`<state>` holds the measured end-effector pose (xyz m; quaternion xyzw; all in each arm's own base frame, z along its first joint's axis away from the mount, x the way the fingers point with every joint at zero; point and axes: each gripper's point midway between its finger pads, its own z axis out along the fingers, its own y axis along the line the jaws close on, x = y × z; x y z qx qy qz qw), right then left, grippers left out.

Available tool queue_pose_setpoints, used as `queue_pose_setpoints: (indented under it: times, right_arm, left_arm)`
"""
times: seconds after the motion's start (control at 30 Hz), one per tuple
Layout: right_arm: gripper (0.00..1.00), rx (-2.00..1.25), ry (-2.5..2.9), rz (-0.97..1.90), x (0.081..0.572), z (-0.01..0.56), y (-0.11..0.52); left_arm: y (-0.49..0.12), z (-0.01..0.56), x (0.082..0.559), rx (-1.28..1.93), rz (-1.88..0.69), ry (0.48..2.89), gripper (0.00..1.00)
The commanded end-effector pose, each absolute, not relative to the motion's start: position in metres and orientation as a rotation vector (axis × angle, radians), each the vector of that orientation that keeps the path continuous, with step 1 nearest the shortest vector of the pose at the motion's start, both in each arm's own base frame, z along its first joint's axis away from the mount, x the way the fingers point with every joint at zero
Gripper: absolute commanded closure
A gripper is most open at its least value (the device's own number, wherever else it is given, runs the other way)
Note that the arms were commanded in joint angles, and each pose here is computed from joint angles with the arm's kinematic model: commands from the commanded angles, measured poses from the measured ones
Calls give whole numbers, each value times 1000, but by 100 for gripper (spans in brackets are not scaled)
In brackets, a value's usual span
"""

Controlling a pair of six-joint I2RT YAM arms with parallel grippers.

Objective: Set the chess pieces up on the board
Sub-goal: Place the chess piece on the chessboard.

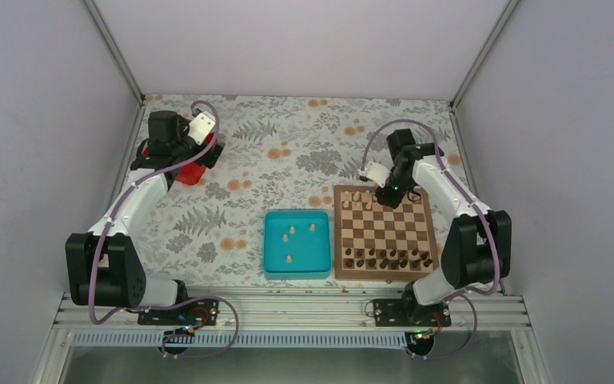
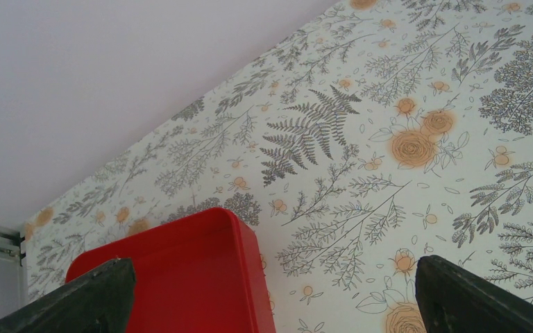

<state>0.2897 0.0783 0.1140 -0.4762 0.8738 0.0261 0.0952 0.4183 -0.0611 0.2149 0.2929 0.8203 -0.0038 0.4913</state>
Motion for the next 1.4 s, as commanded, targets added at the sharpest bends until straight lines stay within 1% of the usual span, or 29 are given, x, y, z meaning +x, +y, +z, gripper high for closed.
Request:
queue_pose_setpoints:
  times: [0.0, 0.23, 0.47, 0.57, 0.93, 1.03, 1.1, 1.17, 1.37]
  right_arm:
    - [93, -1447, 2578, 164, 290, 95, 80]
    - [93, -1422, 2619, 168, 299, 73, 70]
    - [92, -1399, 2630, 176, 305, 66, 66]
    - [92, -1406, 2656, 194, 305, 55, 65]
    - [90, -1418, 2687, 222, 301, 46, 64]
    - [88, -1416, 2686, 208, 301, 45, 63]
    - [83, -1411, 2683, 199, 302, 46, 62]
    - [80, -1408, 2681, 187, 302, 48, 61]
    - [73, -1386, 2643, 163, 307, 73, 62]
  left_arm:
    - [-65, 222, 418, 713, -26, 1970, 0]
    - [-64, 222, 418, 709, -19, 1972, 0]
    - [-64, 220, 418, 710, -20, 1976, 0]
    - [-64, 219, 418, 710, -21, 1977, 0]
    - [-64, 217, 419, 713, -21, 1983, 0]
    - [-64, 217, 419, 712, -20, 1982, 0]
    - [-64, 218, 419, 711, -20, 1982, 0]
    - [-64, 218, 419, 711, -22, 1982, 0]
    - [-64, 219, 418, 713, -22, 1979, 0]
